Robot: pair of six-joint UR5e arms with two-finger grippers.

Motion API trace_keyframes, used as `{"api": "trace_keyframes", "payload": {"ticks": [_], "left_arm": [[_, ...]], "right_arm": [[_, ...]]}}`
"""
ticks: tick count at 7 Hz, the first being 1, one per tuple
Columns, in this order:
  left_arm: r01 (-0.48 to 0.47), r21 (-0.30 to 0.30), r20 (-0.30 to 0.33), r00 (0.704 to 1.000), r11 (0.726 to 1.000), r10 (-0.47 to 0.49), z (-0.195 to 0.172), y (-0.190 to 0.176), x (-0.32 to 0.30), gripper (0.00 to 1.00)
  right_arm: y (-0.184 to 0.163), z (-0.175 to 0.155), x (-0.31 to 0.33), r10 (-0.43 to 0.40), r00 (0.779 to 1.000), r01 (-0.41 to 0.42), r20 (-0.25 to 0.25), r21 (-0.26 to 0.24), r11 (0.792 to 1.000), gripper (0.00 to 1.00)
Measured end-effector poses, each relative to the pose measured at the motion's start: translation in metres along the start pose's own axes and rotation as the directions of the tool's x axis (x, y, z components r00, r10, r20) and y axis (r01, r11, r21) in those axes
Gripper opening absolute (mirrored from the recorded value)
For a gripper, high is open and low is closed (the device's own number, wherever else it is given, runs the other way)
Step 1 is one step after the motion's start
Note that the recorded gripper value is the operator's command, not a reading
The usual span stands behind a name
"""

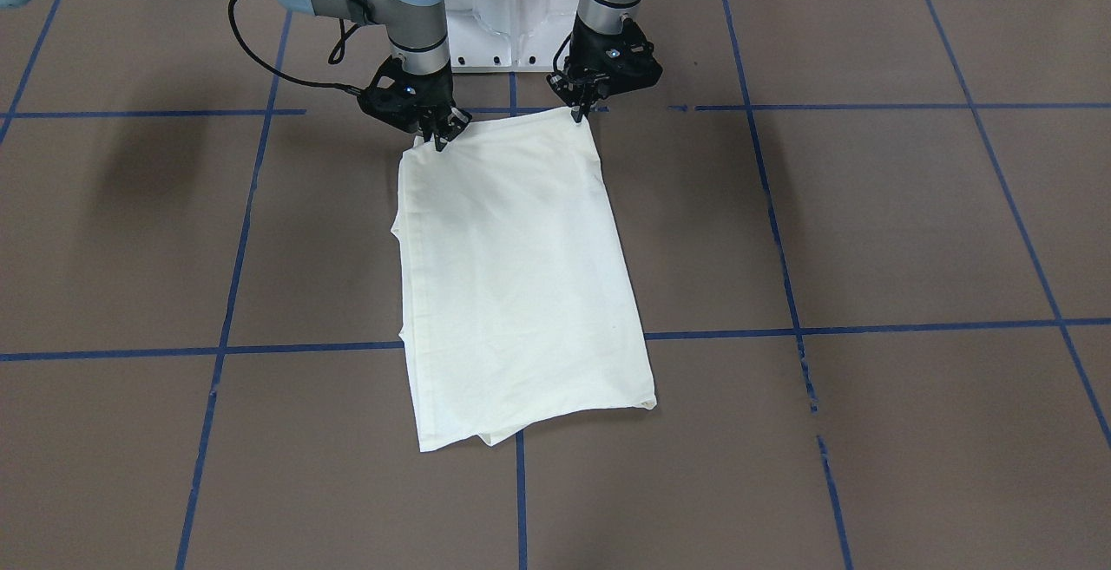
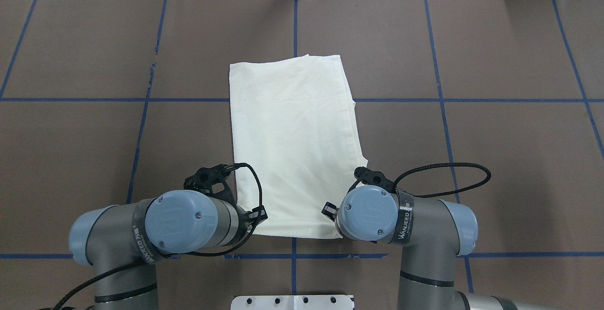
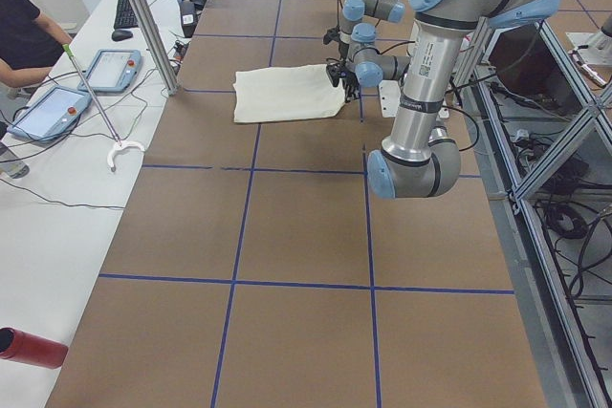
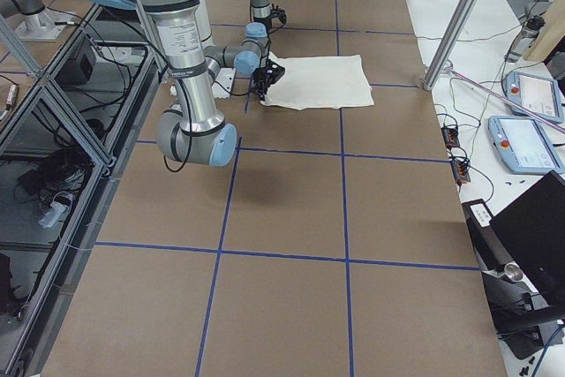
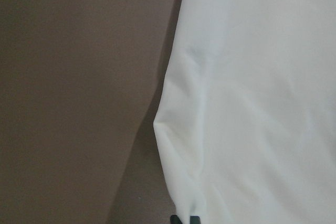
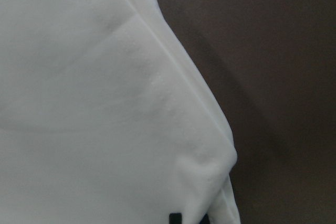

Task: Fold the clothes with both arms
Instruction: 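Lower both grippers onto the two shirt corners nearest the robot and grasp, then lift the near end with both grippers and fold it toward the far end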

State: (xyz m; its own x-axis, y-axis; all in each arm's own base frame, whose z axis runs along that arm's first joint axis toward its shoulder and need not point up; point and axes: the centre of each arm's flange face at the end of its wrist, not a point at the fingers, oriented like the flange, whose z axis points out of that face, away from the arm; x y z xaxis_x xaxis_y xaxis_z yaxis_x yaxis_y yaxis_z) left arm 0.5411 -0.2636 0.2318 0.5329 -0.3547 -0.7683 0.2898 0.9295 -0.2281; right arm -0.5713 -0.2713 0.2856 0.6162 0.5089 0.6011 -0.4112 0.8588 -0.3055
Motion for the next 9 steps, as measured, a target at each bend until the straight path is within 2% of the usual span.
{"api": "trace_keyframes", "payload": {"ticks": [2,5,7,9], "left_arm": [[0.0,-0.001,-0.001,1.0,1.0,0.0,-0.001,0.0,0.001,0.0],[-0.016,-0.001,-0.005,1.0,1.0,0.016,-0.005,-0.002,-0.001,0.0],[-0.081,-0.004,-0.022,0.996,0.997,0.081,-0.026,-0.005,-0.018,0.0],[-0.108,-0.024,-0.047,0.993,0.994,0.107,-0.05,0.006,-0.032,0.0]], "right_arm": [[-0.001,-0.006,-0.008,0.009,1.0,-0.009,0.017,0.0,1.0,0.0],[-0.006,-0.03,-0.018,0.027,0.997,-0.026,0.077,-0.017,1.0,0.0],[0.005,-0.065,-0.002,0.013,0.992,-0.006,0.129,-0.056,0.998,0.0],[0.037,-0.1,0.021,-0.027,0.984,0.049,0.176,-0.119,0.992,0.0]]}}
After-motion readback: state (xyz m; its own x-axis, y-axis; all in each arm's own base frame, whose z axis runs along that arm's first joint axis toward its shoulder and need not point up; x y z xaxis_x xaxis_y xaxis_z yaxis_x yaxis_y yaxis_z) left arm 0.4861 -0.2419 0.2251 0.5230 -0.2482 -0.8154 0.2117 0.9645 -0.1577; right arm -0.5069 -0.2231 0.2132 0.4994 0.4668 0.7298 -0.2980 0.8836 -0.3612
